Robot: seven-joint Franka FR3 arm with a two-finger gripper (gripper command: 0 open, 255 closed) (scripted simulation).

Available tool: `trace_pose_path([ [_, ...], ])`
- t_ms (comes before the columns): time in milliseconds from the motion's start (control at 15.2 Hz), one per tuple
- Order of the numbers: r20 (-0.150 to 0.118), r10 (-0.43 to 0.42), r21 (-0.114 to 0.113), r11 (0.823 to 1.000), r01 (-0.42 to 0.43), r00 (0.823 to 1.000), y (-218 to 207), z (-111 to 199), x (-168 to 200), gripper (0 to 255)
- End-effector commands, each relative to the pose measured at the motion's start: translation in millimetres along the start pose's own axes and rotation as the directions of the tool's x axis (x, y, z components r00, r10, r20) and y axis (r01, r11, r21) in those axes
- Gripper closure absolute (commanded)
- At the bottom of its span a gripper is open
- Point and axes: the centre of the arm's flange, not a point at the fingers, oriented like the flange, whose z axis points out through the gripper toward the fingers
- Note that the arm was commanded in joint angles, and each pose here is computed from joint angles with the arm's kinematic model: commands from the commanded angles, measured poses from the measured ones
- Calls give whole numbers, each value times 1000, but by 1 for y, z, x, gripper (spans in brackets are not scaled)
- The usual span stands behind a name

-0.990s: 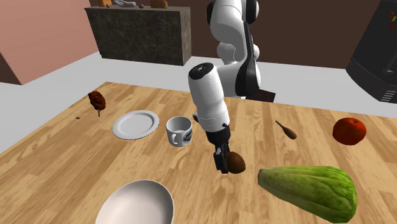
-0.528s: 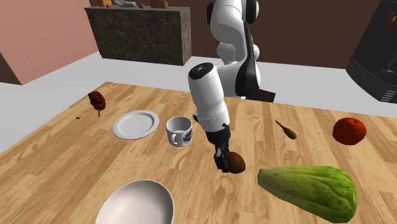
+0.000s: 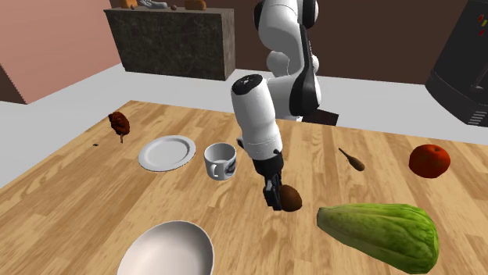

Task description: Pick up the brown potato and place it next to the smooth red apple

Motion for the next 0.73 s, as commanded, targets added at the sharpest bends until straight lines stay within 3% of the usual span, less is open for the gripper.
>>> trace_pose_path([
  [0, 0, 0, 0, 1000, 0, 1000, 0, -9, -3, 255],
  [660, 0, 0, 0, 1000, 0, 1000, -4, -59, -18, 255],
])
